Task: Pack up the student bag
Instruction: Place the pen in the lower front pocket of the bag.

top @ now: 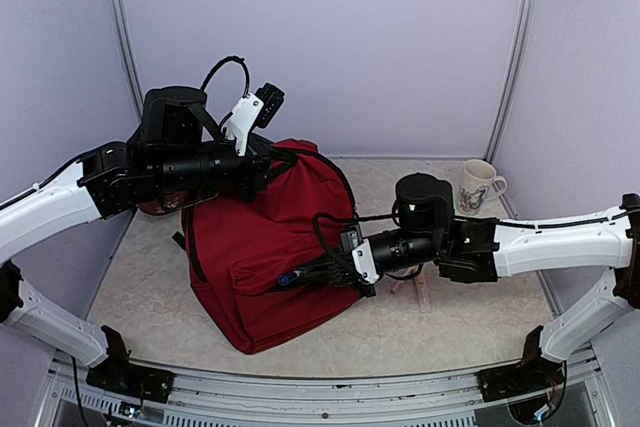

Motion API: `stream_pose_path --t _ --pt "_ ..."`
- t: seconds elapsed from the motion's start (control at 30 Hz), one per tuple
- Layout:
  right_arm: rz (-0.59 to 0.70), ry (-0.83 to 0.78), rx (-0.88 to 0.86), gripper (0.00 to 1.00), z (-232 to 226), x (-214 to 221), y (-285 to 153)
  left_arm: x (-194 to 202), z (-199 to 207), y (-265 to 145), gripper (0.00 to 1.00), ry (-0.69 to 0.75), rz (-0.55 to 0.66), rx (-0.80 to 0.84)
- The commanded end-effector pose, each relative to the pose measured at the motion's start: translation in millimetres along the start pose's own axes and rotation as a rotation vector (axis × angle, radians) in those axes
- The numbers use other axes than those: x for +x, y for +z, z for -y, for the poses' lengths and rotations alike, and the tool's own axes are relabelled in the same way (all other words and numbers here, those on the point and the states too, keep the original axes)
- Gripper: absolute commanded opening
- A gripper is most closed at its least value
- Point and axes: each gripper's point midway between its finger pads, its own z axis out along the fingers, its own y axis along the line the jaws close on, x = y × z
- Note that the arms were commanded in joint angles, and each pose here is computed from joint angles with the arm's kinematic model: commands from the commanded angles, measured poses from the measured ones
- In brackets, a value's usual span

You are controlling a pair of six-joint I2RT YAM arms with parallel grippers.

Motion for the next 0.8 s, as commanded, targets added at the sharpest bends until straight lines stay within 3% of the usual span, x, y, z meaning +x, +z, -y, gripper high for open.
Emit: stream_pose_path --t 0.0,0.4,0.67,0.7,0.77 --pt "-0.154 -0.044 -0.003 0.0 1.1 35.0 -0.7 1.0 -1.3 2.6 0.01 0.009 0.007 -0.002" --pt "-0.348 0.079 -0.052 0.0 -14.0 87.0 -26.8 0.5 -1.1 2.9 0.01 0.009 0.009 0.0" --pt "-0.472 0.189 -0.008 0.0 2.2 106.5 -32.2 1.7 -1.1 3.3 0.01 0.011 0.005 -0.001" --pt "-0.499 0.204 -0.01 0.01 2.9 110.8 -32.5 1.5 -1.2 3.3 0.01 0.011 0.006 -0.001" --pt "-0.536 0.218 -0.018 0.14 4.4 115.0 -33.4 1.2 -1.1 2.7 0.01 0.011 0.006 -0.001"
